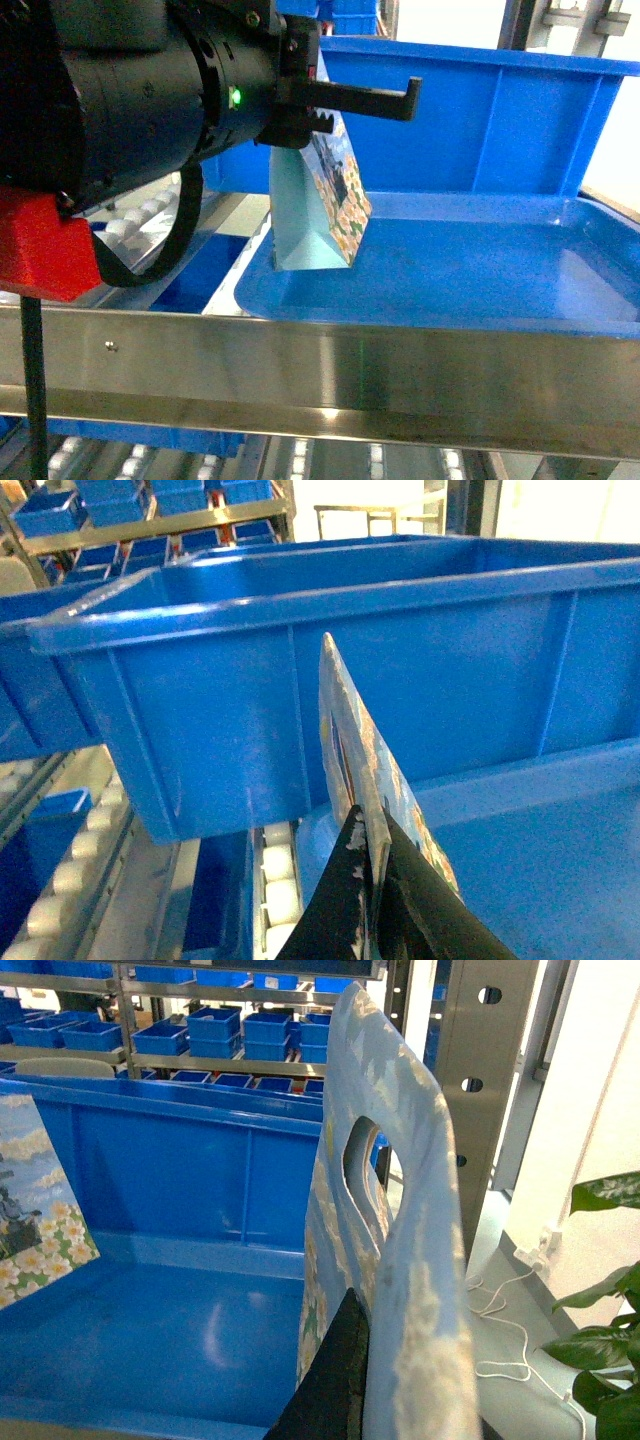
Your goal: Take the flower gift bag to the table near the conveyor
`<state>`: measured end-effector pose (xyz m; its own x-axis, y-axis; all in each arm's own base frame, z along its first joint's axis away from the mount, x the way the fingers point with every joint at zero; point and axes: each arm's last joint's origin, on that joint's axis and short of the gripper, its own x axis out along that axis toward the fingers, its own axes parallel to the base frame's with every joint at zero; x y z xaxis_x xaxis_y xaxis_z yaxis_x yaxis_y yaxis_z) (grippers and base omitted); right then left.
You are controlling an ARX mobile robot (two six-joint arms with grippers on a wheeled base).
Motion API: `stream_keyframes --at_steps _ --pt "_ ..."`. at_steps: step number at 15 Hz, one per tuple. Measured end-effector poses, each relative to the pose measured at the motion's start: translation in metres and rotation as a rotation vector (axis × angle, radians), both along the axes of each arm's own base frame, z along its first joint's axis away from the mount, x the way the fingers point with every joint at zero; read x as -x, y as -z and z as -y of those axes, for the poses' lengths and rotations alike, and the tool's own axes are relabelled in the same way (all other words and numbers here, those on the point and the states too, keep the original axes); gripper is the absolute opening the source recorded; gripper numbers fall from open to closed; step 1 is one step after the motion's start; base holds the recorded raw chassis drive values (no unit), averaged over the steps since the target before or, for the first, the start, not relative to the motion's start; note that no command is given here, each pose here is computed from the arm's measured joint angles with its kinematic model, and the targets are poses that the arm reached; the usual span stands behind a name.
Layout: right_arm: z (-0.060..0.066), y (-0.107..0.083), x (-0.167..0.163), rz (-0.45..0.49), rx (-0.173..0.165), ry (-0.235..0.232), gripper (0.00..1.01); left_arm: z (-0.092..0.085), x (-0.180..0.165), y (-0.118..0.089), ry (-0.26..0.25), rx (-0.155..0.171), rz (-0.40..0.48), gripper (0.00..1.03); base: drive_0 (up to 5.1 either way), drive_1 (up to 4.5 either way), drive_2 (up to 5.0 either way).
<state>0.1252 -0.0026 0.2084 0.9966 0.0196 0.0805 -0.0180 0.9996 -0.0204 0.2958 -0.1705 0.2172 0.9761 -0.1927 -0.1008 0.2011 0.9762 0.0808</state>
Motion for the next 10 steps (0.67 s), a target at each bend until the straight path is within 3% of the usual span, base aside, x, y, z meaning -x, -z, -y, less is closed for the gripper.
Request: stream_keyframes --at_steps 3,7,10 --pt "0.000 0.000 0.000 0.000 0.000 0.000 0.02 -0.011 0.012 -0.024 0.018 -0.025 0.107 0.02 0.0 0.00 0.0" --pt "0.000 0.000 0.000 0.000 0.000 0.000 0.02 -0.053 0.035 -0.060 0.037 -0.068 0.282 0.02 0.0 0.00 0.0" --pt "0.000 0.000 0.000 0.000 0.000 0.000 0.02 -0.090 0.056 -0.071 0.002 -0.113 0.350 0.02 0.0 0.00 0.0"
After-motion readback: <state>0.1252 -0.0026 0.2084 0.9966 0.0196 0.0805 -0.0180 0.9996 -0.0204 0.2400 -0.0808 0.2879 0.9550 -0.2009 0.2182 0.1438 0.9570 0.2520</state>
